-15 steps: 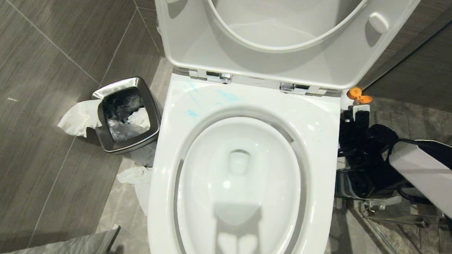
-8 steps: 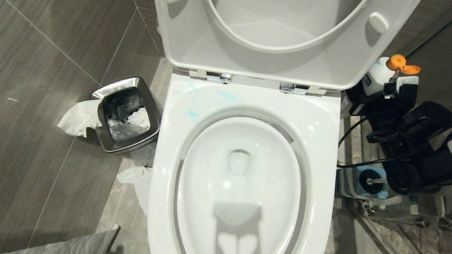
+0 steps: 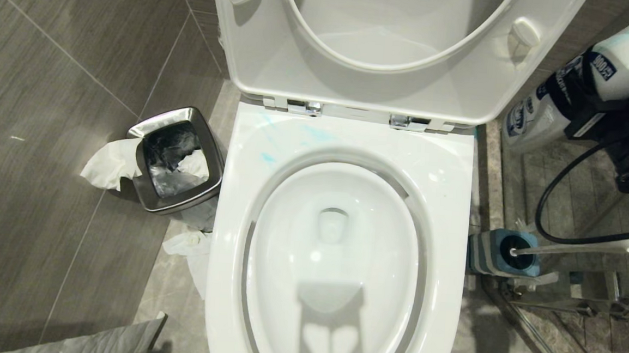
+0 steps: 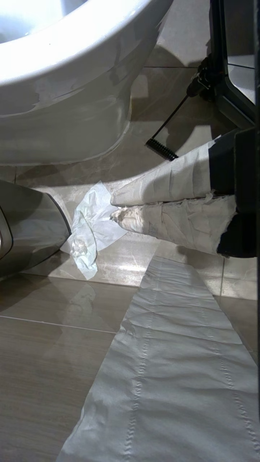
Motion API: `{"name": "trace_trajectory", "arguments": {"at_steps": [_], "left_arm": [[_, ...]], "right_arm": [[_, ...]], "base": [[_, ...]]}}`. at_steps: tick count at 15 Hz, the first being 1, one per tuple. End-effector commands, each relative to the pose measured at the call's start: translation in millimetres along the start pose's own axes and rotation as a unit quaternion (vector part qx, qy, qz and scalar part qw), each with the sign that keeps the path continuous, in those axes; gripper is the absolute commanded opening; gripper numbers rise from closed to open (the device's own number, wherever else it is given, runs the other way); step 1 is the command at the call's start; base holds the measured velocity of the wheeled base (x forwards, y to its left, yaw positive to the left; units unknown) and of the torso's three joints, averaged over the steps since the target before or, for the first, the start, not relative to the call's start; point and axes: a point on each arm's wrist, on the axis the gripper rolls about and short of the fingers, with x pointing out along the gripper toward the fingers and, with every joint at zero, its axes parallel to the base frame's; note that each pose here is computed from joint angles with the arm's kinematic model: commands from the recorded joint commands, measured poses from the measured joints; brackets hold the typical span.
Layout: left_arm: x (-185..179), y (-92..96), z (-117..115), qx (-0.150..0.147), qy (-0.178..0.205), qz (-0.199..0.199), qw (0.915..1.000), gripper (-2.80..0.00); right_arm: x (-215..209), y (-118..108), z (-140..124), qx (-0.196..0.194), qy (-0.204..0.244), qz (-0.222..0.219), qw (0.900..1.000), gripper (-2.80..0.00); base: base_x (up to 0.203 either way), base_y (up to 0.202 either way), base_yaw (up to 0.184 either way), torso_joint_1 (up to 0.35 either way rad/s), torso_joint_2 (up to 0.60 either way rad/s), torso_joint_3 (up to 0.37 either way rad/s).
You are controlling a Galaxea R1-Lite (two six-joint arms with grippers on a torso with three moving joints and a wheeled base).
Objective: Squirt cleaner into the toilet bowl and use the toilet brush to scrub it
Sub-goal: Pour in the cleaning agent
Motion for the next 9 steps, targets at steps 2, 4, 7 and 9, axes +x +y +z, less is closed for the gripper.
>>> {"name": "trace_trajectory", "arguments": {"at_steps": [2, 4, 7, 9], "left_arm": [[0.2, 0.0, -0.4, 0.000, 0.002, 0.000, 1.0000, -2.80], [0.3, 0.0, -0.8, 0.000, 0.002, 0.000, 1.0000, -2.80], [0.2, 0.0, -0.4, 0.000, 0.002, 0.000, 1.0000, -2.80], [0.2, 0.0, -0.4, 0.000, 0.002, 0.000, 1.0000, -2.80]], "right_arm": [[-40.4, -11.7, 66.5, 0.001, -0.025, -0.021, 0.999, -2.80], [-61.7, -15.8, 87.6, 0.002, 0.002, -0.028, 1.000, -2.80], [-84.9, -19.7, 108.7, 0.014, 0.037, -0.029, 0.999, -2.80], [-95.5, -20.1, 110.2, 0.015, 0.039, -0.027, 0.999, -2.80]], "base": [[0.000, 0.000, 0.000, 0.000, 0.00, 0.000], [0.000, 0.000, 0.000, 0.000, 0.00, 0.000], [0.000, 0.000, 0.000, 0.000, 0.00, 0.000], [0.000, 0.000, 0.000, 0.000, 0.00, 0.000]]}}
